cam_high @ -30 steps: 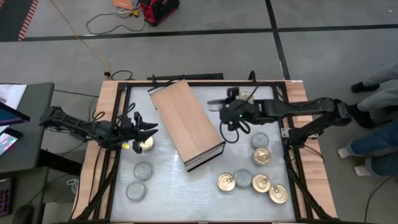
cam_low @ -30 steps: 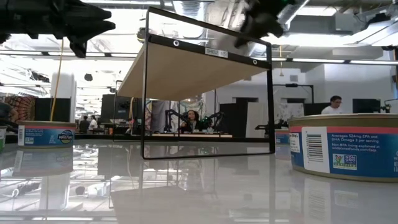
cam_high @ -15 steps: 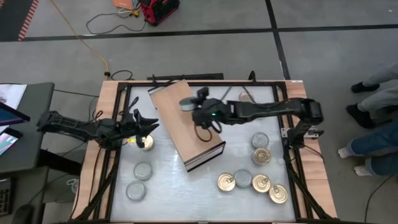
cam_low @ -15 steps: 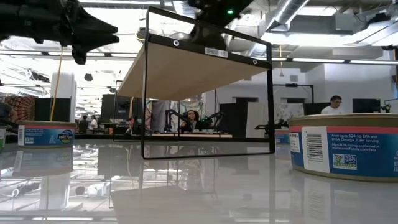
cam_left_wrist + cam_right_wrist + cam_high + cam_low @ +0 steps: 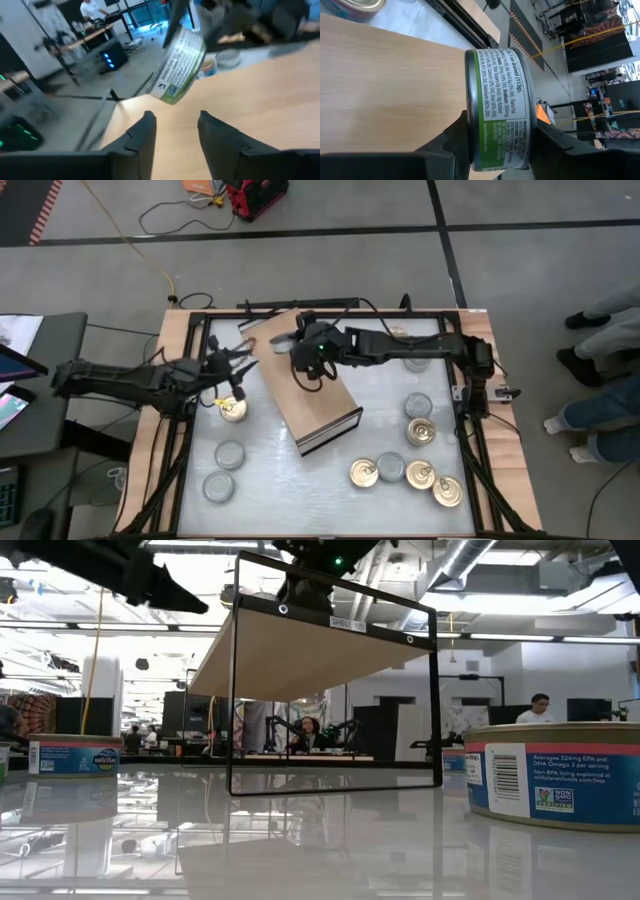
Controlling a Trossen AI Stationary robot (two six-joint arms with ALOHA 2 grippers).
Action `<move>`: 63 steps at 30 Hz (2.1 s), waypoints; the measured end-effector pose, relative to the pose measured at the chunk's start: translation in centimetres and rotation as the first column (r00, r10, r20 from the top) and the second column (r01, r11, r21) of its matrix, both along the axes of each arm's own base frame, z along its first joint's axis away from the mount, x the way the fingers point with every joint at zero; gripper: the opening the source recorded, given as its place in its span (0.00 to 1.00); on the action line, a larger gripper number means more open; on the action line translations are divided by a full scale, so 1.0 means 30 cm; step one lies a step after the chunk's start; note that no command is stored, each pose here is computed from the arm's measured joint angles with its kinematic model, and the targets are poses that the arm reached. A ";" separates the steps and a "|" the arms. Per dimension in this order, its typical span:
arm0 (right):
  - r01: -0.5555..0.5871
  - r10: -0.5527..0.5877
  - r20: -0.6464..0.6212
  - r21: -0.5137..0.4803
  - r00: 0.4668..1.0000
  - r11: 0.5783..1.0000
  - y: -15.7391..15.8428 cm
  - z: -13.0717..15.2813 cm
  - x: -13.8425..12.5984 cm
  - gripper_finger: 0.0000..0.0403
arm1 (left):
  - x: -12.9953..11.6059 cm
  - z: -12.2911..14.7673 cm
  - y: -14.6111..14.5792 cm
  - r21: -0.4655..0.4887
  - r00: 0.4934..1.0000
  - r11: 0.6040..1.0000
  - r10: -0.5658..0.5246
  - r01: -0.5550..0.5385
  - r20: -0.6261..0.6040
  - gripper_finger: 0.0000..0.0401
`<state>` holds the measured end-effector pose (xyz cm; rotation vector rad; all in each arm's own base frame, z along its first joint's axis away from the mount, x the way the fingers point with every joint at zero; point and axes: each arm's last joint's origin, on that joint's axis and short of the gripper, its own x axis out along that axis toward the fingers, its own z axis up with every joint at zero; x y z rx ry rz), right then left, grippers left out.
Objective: Stack canned seafood by type on shelf
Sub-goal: Put the green tuna can on the shelf
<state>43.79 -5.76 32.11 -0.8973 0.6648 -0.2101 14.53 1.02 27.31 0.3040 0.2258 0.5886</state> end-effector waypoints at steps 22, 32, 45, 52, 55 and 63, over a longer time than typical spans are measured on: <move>-0.054 0.054 0.002 0.022 0.999 0.998 0.016 -0.001 0.003 0.44 | 0.247 0.018 0.019 0.208 0.963 0.978 0.086 -0.032 -0.256 0.63; -0.047 0.048 -0.020 0.039 0.999 0.998 0.019 -0.009 -0.001 0.49 | 0.242 0.017 0.022 0.217 0.956 0.973 0.132 -0.075 -0.263 0.33; 0.046 -0.044 -0.059 0.038 0.997 0.998 0.066 0.056 -0.077 0.73 | 0.217 0.002 0.091 0.229 0.915 0.961 0.230 -0.158 -0.332 0.36; 0.120 -0.112 -0.065 0.146 0.992 0.982 0.089 0.128 -0.174 0.74 | 0.206 -0.005 0.179 0.215 0.895 0.953 0.280 -0.215 -0.346 0.36; 0.140 -0.133 -0.047 0.185 0.990 0.973 0.100 0.162 -0.212 0.74 | 0.201 -0.002 0.200 0.243 0.884 0.945 0.298 -0.220 -0.361 0.36; 0.145 -0.128 -0.089 0.234 0.988 0.961 0.166 0.166 -0.249 0.74 | 0.215 -0.020 0.208 0.183 0.906 0.974 0.196 -0.135 -0.376 0.36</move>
